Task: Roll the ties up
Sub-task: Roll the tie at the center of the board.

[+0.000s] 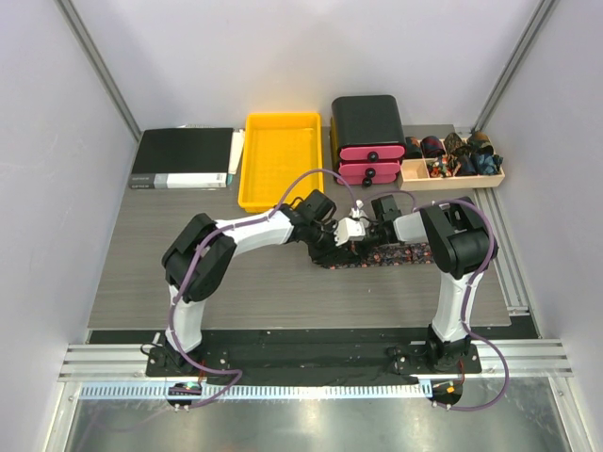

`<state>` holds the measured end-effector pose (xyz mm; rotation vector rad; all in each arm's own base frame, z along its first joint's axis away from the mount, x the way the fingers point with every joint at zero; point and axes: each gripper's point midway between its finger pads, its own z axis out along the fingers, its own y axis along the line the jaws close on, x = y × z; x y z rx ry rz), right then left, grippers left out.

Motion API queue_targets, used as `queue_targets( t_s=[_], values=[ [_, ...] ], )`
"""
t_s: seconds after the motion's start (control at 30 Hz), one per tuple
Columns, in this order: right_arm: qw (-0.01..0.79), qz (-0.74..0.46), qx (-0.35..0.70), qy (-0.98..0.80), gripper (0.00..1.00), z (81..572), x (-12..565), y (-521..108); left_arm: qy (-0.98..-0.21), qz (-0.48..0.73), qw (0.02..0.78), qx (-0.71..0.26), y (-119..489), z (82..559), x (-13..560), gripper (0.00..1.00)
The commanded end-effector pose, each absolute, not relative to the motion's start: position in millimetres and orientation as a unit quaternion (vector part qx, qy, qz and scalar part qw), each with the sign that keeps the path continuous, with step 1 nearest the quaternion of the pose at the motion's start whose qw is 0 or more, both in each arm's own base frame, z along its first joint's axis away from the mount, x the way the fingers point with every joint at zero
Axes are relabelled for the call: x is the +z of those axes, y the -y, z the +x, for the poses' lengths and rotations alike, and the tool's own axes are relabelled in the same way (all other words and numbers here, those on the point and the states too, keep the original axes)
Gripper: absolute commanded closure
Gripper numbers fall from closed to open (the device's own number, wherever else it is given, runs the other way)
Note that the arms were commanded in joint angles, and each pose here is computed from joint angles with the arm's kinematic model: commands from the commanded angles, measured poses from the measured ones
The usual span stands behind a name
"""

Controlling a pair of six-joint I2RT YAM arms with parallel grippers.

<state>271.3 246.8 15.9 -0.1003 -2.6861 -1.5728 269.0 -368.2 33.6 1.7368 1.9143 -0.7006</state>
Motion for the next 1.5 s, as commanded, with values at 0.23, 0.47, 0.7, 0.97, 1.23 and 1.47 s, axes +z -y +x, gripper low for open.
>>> queue_targets(
  t_s=[0.23, 0.47, 0.7, 0.97, 1.23, 1.47],
  values=[
    [-0.007, -0.047, -0.481, 0.876, 0.81, 281.3, 33.4, -240.0, -0.739, 0.638, 0.095, -0.195, 323.0, 231.6, -33.2, 0.76],
    [0.007, -0.065, -0.485, 0.872, 0.76, 284.7, 43.4, -226.2, -0.743, 0.636, 0.088, -0.187, 318.8, 231.3, -37.1, 0.77],
    [-0.014, -0.058, -0.484, 0.873, 0.75, 297.8, 57.8, -203.6, -0.744, 0.637, 0.07, -0.186, 316.6, 228.8, -38.5, 0.78],
    [-0.022, -0.065, -0.5, 0.863, 0.72, 294.3, 61.9, -214.7, -0.74, 0.65, 0.056, -0.162, 311.0, 235.1, -27.2, 0.77],
    [-0.035, -0.076, -0.529, 0.844, 0.66, 293.2, 58.1, -239.4, -0.738, 0.656, 0.054, -0.149, 307.5, 240.6, -27.4, 0.77],
    [-0.033, -0.066, -0.532, 0.843, 0.63, 286.4, 49.8, -248.9, -0.736, 0.658, 0.052, -0.151, 309.1, 241.3, -29.1, 0.76]
  ],
)
